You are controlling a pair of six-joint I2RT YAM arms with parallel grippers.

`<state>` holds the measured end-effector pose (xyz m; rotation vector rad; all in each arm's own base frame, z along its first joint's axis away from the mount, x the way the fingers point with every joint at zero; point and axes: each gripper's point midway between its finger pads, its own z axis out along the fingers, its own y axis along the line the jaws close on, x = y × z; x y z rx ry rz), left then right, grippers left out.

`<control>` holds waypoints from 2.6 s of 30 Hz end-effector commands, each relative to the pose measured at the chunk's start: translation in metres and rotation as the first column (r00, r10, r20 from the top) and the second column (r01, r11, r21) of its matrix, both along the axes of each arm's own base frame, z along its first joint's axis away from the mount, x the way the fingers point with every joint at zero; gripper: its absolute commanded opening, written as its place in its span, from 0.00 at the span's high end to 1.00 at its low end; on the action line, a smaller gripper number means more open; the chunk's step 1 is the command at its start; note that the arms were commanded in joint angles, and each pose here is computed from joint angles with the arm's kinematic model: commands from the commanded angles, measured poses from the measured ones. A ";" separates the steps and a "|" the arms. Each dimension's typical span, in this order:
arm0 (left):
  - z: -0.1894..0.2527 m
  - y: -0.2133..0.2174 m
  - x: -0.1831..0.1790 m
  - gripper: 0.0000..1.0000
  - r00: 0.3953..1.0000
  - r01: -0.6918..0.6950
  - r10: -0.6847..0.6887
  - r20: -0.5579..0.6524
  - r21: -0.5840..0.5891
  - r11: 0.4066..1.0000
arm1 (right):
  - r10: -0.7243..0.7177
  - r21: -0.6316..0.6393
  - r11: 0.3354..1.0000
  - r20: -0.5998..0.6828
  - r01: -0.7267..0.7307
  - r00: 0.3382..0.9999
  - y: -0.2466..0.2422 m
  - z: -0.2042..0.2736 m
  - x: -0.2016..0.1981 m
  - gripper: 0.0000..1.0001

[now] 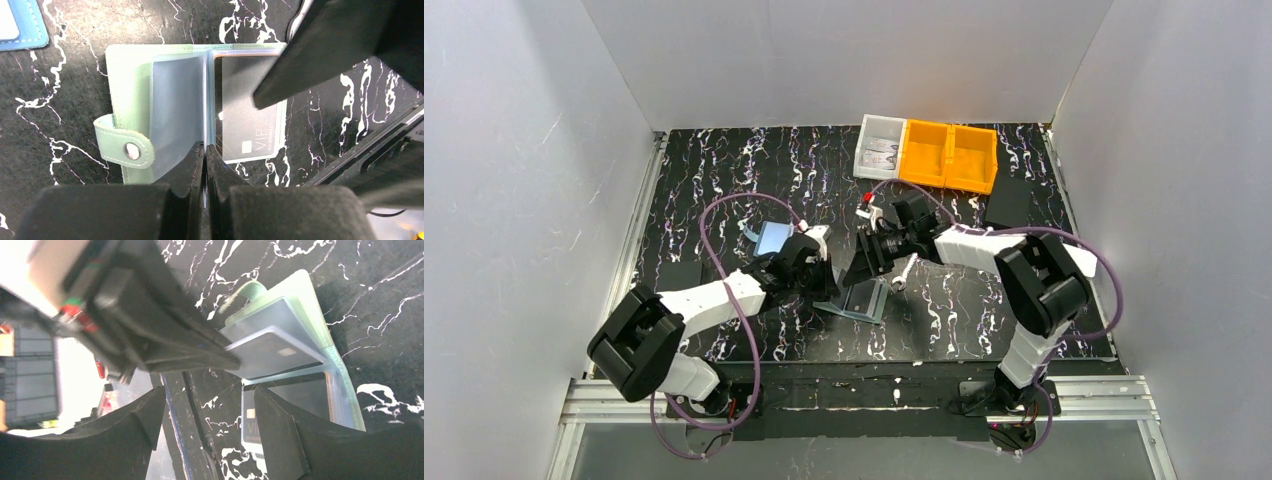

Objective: Take the credit cards out of the card holder
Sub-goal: Remove the credit card from the card holder.

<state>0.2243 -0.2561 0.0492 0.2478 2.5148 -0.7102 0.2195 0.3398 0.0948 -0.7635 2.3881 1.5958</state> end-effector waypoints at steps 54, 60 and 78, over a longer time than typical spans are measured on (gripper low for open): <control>0.127 -0.031 -0.013 1.00 0.972 -0.016 0.200 0.125 -0.811 0.585 | -0.135 0.312 0.940 -0.030 0.138 0.990 -0.033 0.067 -0.020 0.45; 0.136 -0.035 -0.013 1.00 0.974 0.003 0.186 0.129 -0.831 0.556 | -0.115 0.339 0.933 -0.023 0.116 0.993 -0.032 0.078 -0.021 0.48; 0.130 -0.032 -0.013 1.00 0.975 -0.025 0.200 0.100 -0.838 0.545 | -0.095 0.364 0.927 0.002 0.088 0.995 -0.033 0.089 -0.020 0.74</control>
